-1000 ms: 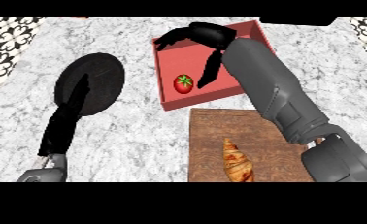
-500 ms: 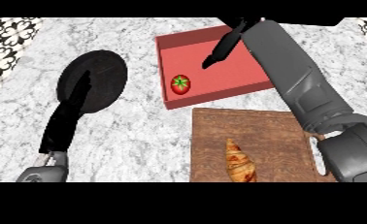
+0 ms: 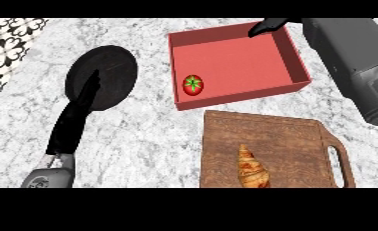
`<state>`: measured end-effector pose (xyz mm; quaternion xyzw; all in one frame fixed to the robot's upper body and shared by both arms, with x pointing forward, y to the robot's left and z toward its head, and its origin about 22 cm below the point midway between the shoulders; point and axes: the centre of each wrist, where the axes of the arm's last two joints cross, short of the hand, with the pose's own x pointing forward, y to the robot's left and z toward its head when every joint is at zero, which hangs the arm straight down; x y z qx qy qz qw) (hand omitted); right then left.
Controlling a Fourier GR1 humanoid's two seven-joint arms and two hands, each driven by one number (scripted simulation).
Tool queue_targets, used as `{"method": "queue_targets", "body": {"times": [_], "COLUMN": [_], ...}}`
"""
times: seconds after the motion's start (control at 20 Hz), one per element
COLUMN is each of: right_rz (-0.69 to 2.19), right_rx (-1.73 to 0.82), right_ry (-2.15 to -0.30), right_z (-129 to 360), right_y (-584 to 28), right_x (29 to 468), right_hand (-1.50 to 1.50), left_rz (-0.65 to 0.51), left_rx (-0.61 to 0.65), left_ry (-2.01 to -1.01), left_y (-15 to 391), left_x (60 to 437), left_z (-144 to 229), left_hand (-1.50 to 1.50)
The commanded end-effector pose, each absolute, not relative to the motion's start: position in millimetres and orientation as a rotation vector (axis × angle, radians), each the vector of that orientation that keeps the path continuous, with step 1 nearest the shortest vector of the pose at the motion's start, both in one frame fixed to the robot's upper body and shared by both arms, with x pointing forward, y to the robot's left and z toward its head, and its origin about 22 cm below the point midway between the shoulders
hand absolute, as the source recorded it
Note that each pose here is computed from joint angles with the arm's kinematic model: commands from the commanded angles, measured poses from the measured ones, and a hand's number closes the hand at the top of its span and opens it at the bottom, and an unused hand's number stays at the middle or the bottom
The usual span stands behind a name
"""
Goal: Pick the tomato from the cutting board and place it in the cardboard box
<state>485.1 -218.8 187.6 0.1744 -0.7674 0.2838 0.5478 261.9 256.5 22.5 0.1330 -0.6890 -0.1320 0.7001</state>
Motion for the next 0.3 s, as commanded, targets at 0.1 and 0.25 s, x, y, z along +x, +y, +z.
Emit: {"method": "queue_targets", "body": {"times": [0.1, 0.25], "right_rz": [0.609, 0.62], "right_rx": [0.44, 0.436], "right_ry": [-1.873, -1.87], "right_z": [219, 213], "right_y": [-271, -285], "right_x": [482, 478], "right_hand": [-1.5, -1.5], "left_rz": [-0.308, -0.315], "left_rx": [0.296, 0.275], "left_ry": [-1.562, -1.578], "left_y": [254, 245], "left_x": [267, 269], "left_z": [30, 31], "left_hand": [0.0, 0.0]}}
